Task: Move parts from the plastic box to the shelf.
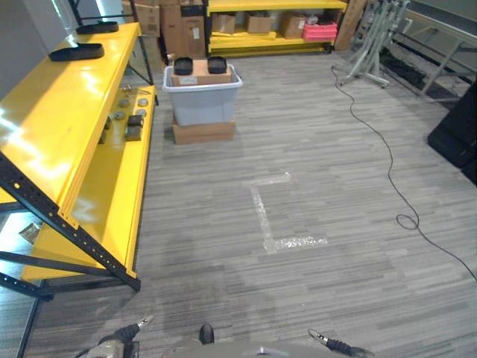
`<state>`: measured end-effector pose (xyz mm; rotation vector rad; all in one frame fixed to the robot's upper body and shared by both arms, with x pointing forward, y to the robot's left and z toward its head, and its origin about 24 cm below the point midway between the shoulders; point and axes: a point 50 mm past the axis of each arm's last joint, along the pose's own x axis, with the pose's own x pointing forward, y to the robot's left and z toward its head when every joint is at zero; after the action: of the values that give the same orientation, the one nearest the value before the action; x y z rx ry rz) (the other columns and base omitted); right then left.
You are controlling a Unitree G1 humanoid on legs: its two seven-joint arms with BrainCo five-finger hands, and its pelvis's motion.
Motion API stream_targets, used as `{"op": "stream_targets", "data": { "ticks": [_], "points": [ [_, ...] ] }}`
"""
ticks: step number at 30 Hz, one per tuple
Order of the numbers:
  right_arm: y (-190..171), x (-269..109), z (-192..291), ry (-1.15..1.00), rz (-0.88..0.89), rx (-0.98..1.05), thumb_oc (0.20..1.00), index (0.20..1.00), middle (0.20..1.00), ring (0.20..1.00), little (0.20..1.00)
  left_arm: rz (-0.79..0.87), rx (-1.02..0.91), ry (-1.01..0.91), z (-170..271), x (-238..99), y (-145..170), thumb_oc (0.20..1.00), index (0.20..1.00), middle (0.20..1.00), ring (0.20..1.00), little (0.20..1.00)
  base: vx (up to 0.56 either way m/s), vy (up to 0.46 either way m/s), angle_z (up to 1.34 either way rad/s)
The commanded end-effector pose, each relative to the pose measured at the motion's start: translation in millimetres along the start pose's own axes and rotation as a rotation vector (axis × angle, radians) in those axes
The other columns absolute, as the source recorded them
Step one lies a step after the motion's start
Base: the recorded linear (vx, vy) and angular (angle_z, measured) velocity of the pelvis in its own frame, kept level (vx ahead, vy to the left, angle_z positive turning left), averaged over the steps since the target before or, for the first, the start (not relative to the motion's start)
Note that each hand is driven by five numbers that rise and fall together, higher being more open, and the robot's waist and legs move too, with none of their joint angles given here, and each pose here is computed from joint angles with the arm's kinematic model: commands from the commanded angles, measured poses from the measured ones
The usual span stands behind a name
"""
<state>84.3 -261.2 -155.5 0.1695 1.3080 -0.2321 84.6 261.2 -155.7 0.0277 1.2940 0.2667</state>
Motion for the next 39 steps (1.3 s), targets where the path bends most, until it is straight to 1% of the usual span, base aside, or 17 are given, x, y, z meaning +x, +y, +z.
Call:
{"op": "stream_targets", "data": {
  "ticks": [1, 3, 4, 6, 9, 13, 14, 15, 18, 22, 29, 30, 33, 39],
  "points": [
    [-8.2, -3.2, 25.3, -0.085, 0.0, -0.002, 1.0, 1.0, 1.0, 1.0, 1.0, -0.022, -0.009, -0.008, 10.2, 0.8, 2.9, 1.0, 1.0, 1.0, 1.0, 1.0, 0.01, 0.01, 0.09],
    [-5.8, -3.1, 29.8, -0.102, 0.008, 0.014, 1.0, 1.0, 1.0, 1.0, 1.0, -0.014, -0.014, 0.004, 7.4, 0.9, 1.7, 1.0, 1.0, 1.0, 1.0, 1.0, 0.02, 0.022, 0.11],
    [-2.0, -2.2, 29.8, -0.087, 0.019, 0.065, 1.0, 1.0, 1.0, 1.0, 1.0, -0.001, -0.001, 0.043, 2.1, 0.9, 1.4, 1.0, 1.0, 1.0, 1.0, 1.0, 0.02, 0.025, 0.14],
    [3.2, -1.0, 27.2, -0.061, 0.04, 0.102, 1.0, 1.0, 1.0, 1.0, 1.0, 0.001, 0.023, 0.058, -0.8, 1.1, 0.3, 1.0, 1.0, 1.0, 1.0, 1.0, 0.03, 0.026, 0.15],
    [11.1, 1.3, 23.4, -0.039, 0.043, 0.11, 1.0, 1.0, 1.0, 1.0, 1.0, -0.007, 0.078, 0.055, -2.4, 2.0, -9.5, 1.0, 1.0, 1.0, 1.0, 1.0, 0.04, 0.049, 0.04],
    [15.9, 3.2, 11.5, -0.007, 0.031, 0.158, 1.0, 1.0, 1.0, 1.0, 1.0, -0.01, 0.086, 0.045, -2.5, 2.5, -19.1, 1.0, 1.0, 1.0, 1.0, 1.0, 0.05, 0.073, -0.05],
    [15.8, 3.5, 9.0, -0.006, 0.025, 0.137, 1.0, 1.0, 1.0, 1.0, 1.0, 0.001, 0.112, 0.055, -2.6, 2.6, -19.1, 1.0, 1.0, 1.0, 1.0, 1.0, 0.04, 0.143, -0.23],
    [18.0, 4.0, 6.8, -0.013, 0.041, 0.035, 1.0, 1.0, 1.0, 1.0, 1.0, -0.022, 0.131, 0.043, 2.9, 2.9, -23.1, 1.0, 1.0, 1.0, 1.0, 1.0, 0.02, 0.113, -0.22],
    [21.6, 4.5, 5.8, -0.022, 0.066, 0.029, 1.0, 1.0, 1.0, 1.0, 1.0, -0.027, 0.126, 0.018, 9.5, 3.1, -24.7, 1.0, 1.0, 1.0, 1.0, 1.0, -0.02, 0.088, -0.14],
    [28.9, 5.0, -8.1, 0.091, 0.127, -0.05, 1.0, 1.0, 1.0, 1.0, 1.0, -0.026, 0.157, -0.001, 15.6, 3.0, -25.4, 1.0, 1.0, 1.0, 1.0, 1.0, 0.01, 0.127, -0.11],
    [33.3, 5.6, -1.7, 0.065, 0.138, -0.022, 1.0, 1.0, 1.0, 1.0, 1.0, -0.043, 0.178, -0.006, 19.5, 3.1, -27.0, 1.0, 1.0, 1.0, 1.0, 1.0, 0.06, 0.114, -0.04],
    [36.2, 5.6, 0.4, 0.066, 0.16, -0.034, 1.0, 1.0, 1.0, 1.0, 1.0, -0.04, 0.199, -0.002, 22.1, 3.0, -25.6, 1.0, 1.0, 1.0, 1.0, 1.0, 0.07, 0.113, -0.09],
    [37.9, 5.9, 1.9, 0.056, 0.152, -0.035, 1.0, 1.0, 1.0, 1.0, 1.0, -0.042, 0.221, -0.003, 23.8, 3.1, -26.5, 1.0, 1.0, 1.0, 1.0, 1.0, 0.06, 0.086, -0.02],
    [37.8, 5.6, -16.5, 0.134, 0.149, -0.002, 1.0, 1.0, 1.0, 1.0, 1.0, -0.031, 0.256, 0.002, 21.4, 3.1, -27.5, 1.0, 1.0, 1.0, 1.0, 1.0, 0.23, -0.047, -0.1]
  ]
}}
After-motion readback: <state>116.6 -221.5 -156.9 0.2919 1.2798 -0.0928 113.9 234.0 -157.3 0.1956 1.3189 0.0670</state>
